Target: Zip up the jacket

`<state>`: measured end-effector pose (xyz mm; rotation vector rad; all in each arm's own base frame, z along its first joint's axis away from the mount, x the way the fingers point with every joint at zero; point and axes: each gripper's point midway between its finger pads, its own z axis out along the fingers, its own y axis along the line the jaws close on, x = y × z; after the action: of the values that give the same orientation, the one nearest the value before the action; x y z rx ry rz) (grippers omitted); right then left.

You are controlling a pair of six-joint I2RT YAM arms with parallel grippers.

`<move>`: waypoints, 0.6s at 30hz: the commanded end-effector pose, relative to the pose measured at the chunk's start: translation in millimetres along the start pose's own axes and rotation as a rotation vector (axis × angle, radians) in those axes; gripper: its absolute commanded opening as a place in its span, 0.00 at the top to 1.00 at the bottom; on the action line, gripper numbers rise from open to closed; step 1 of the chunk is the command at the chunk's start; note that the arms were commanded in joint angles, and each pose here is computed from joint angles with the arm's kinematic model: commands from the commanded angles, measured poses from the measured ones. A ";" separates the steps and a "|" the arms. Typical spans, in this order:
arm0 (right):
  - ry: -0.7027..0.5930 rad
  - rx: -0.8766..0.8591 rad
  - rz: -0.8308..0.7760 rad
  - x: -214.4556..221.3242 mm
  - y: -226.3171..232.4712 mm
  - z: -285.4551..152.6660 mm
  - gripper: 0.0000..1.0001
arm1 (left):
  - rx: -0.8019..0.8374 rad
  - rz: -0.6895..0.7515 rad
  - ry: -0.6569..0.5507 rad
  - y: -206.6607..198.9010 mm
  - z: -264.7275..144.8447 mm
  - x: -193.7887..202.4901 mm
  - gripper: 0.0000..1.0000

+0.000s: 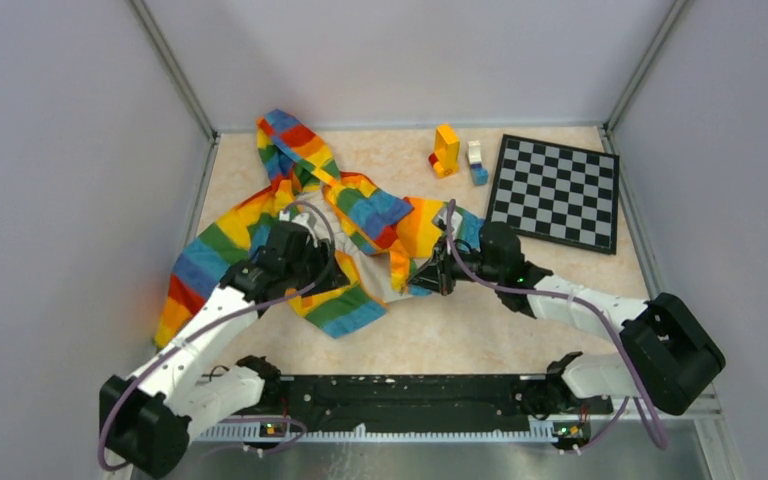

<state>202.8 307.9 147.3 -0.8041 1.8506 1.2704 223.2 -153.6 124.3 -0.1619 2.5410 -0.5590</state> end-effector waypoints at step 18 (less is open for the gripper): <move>-0.067 -0.020 -0.053 -25.2 11.9 -7.5 1.00 | -0.028 -0.576 0.127 -38.9 84.4 72.7 0.54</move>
<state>203.1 307.2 156.6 -0.8065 1.8494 1.2623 176.3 -224.8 36.3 -0.8471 2.7595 -0.7042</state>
